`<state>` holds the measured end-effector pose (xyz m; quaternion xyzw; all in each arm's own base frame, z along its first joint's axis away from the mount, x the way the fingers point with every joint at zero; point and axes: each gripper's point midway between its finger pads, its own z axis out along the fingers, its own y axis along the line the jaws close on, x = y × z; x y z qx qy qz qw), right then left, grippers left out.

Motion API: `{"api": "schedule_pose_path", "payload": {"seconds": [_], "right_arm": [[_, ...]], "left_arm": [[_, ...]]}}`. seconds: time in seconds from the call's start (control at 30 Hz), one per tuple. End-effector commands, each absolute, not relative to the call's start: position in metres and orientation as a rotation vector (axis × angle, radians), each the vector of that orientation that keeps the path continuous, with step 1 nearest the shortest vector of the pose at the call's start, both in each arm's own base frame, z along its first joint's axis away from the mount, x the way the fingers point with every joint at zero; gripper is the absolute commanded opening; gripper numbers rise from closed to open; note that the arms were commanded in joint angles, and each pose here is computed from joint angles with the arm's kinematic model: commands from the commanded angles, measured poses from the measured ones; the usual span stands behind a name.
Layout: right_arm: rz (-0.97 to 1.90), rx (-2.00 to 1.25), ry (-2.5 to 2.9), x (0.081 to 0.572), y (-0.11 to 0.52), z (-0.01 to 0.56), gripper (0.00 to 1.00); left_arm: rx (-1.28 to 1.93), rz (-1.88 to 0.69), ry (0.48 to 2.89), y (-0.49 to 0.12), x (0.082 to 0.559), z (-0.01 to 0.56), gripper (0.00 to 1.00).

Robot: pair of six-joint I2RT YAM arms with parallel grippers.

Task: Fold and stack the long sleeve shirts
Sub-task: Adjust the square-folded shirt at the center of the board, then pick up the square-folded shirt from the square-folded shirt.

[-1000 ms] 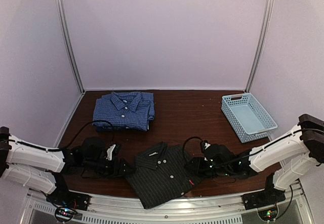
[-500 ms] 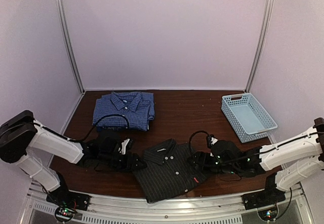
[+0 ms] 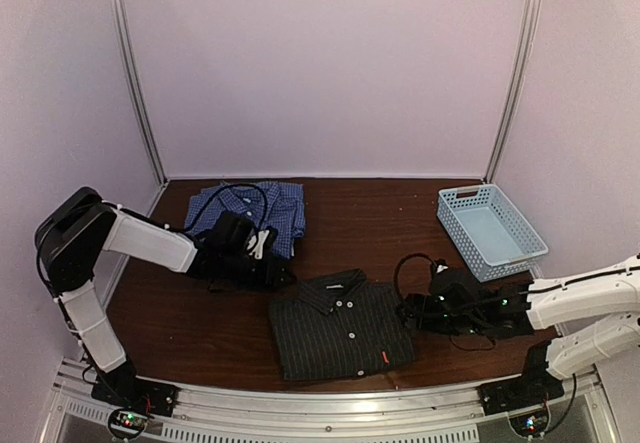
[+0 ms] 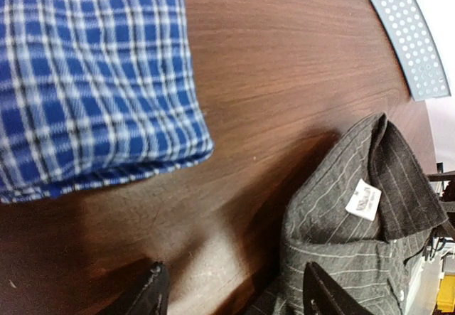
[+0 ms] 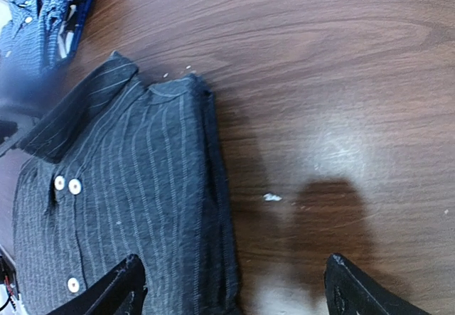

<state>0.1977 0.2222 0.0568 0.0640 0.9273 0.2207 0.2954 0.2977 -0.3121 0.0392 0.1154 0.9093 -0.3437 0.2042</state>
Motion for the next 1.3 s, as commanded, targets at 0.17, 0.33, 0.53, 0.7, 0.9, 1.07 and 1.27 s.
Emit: {"api": "schedule_pose_path", "payload": {"seconds": [0.17, 0.33, 0.53, 0.7, 0.9, 1.07, 1.27], "right_arm": [[0.673, 0.084, 2.487, 0.210, 0.237, 0.052, 0.88], [0.742, 0.026, 2.541, 0.206, 0.253, 0.038, 0.85], [0.818, 0.007, 2.592, 0.197, 0.263, 0.025, 0.74], [0.966, 0.017, 2.606, 0.185, 0.276, 0.023, 0.60], [1.028, 0.035, 2.595, 0.177, 0.284, 0.023, 0.54], [1.047, 0.051, 2.589, 0.173, 0.289, 0.021, 0.54], [1.077, 0.047, 2.588, 0.170, 0.297, 0.019, 0.54]], "left_arm": [[0.428, -0.919, 2.403, -0.304, 0.297, 0.091, 0.77], [0.377, -0.988, 2.401, -0.287, 0.269, 0.096, 0.81], [0.307, -1.077, 2.437, -0.272, 0.218, 0.084, 0.82], [0.262, -1.119, 2.515, -0.270, 0.178, 0.064, 0.84], [0.215, -1.226, 2.566, -0.275, 0.157, 0.045, 0.84], [0.227, -1.328, 2.558, -0.287, 0.151, 0.045, 0.84], [0.237, -1.363, 2.564, -0.295, 0.150, 0.040, 0.79]]}}
